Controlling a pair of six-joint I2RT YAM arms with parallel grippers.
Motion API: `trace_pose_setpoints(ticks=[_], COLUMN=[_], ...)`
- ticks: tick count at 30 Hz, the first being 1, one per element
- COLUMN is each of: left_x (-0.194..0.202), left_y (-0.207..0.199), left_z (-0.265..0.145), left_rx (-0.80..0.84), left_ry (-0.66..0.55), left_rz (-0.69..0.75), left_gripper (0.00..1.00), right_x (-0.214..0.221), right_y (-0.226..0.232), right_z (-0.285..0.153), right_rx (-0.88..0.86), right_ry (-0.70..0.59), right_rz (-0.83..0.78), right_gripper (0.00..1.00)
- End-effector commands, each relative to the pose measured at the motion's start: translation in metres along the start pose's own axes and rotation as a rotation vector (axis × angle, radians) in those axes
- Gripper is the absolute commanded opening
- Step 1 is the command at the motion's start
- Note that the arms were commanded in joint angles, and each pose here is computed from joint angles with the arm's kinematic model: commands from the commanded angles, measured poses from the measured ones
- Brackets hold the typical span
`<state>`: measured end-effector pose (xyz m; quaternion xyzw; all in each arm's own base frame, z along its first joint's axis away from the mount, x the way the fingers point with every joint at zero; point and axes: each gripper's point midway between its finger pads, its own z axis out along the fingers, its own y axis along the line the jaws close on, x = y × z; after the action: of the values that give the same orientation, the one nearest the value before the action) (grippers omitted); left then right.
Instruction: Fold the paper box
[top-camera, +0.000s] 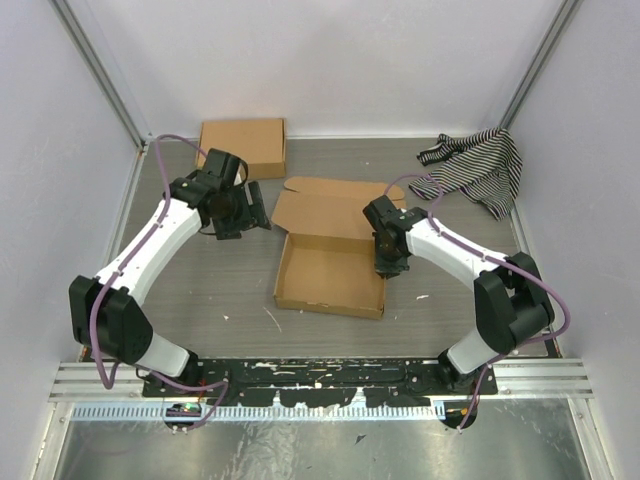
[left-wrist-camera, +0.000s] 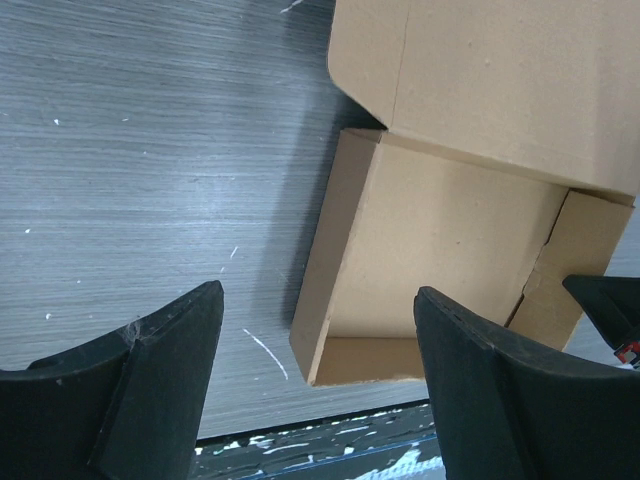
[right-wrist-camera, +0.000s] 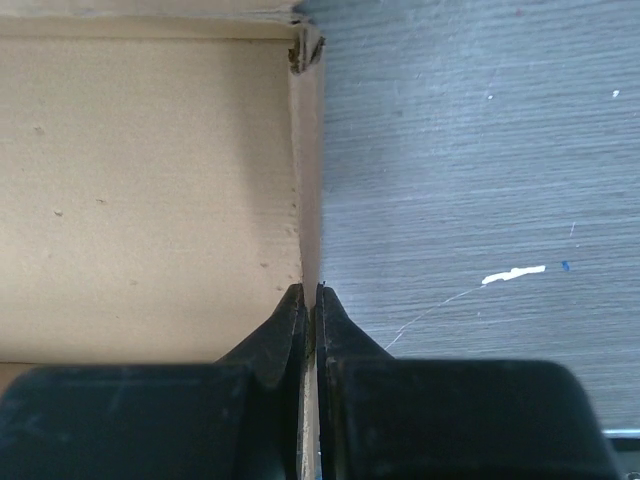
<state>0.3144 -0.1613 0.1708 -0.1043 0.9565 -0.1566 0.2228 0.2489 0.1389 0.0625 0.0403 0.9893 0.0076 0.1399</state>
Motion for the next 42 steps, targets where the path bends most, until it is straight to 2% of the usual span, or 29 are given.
trace_pose_setpoints(ticks=[1,4,5,6,8,9,10,11,13,16,20,26,31,36,42], left_x=[-0.018,-0.021,-0.022,-0.022,-0.024,-0.027,-0.028,-0.031,-0.038,-0.047,-0.065,-0.106,-0.116,-0.112,-0.094], left_y=[-0.011,-0.001,0.003,0.007,0.015,0.019,0.022,0.026,0.035,0.047,0.049,0.001,-0.016,-0.023,-0.022], left_z=[0.005,0.012,0.015,0.017,0.023,0.025,0.029,0.031,0.036,0.046,0.060,0.079,0.093,0.099,0.126], left_rx=[0.056,0.012,-0.007,-0.024,-0.042,-0.051,-0.061,-0.071,-0.083,-0.077,-0.022,0.158,0.156,0.154,0.141], left_ry=[0.000,0.002,0.004,0.010,0.026,0.035,0.051,0.067,0.094,0.120,0.110,0.085,0.114,0.093,0.162], left_rz=[-0.068,-0.072,-0.065,-0.056,-0.037,-0.033,-0.028,-0.032,-0.056,-0.092,-0.125,-0.149,-0.110,-0.060,-0.053], left_gripper=[0.83,0.81,0.80,0.80,0.80,0.80,0.80,0.80,0.79,0.79,0.79,0.73,0.70,0.69,0.69], right_x=[-0.036,-0.051,-0.055,-0.058,-0.065,-0.069,-0.074,-0.080,-0.096,-0.129,-0.171,-0.199,-0.200,-0.180,-0.144], right_y=[0.012,0.012,0.011,0.011,0.008,0.007,0.006,0.003,-0.004,-0.020,-0.040,-0.037,-0.037,-0.048,-0.049], right_z=[-0.010,-0.019,-0.024,-0.028,-0.038,-0.043,-0.049,-0.055,-0.065,-0.072,-0.058,-0.023,-0.005,-0.035,-0.056], right_rx=[-0.057,-0.047,-0.047,-0.048,-0.047,-0.047,-0.053,-0.058,-0.073,-0.094,-0.108,-0.228,-0.222,-0.201,-0.238], right_ry=[-0.086,-0.134,-0.146,-0.153,-0.179,-0.189,-0.203,-0.217,-0.241,-0.275,-0.266,-0.208,-0.177,-0.226,-0.233], right_rz=[0.067,0.054,0.050,0.043,0.037,0.033,0.033,0.033,0.044,0.065,0.077,0.133,0.150,0.145,0.139], right_gripper=[0.01,0.03,0.08,0.18,0.45,0.51,0.63,0.70,0.75,0.79,0.79,0.76,0.71,0.69,0.70])
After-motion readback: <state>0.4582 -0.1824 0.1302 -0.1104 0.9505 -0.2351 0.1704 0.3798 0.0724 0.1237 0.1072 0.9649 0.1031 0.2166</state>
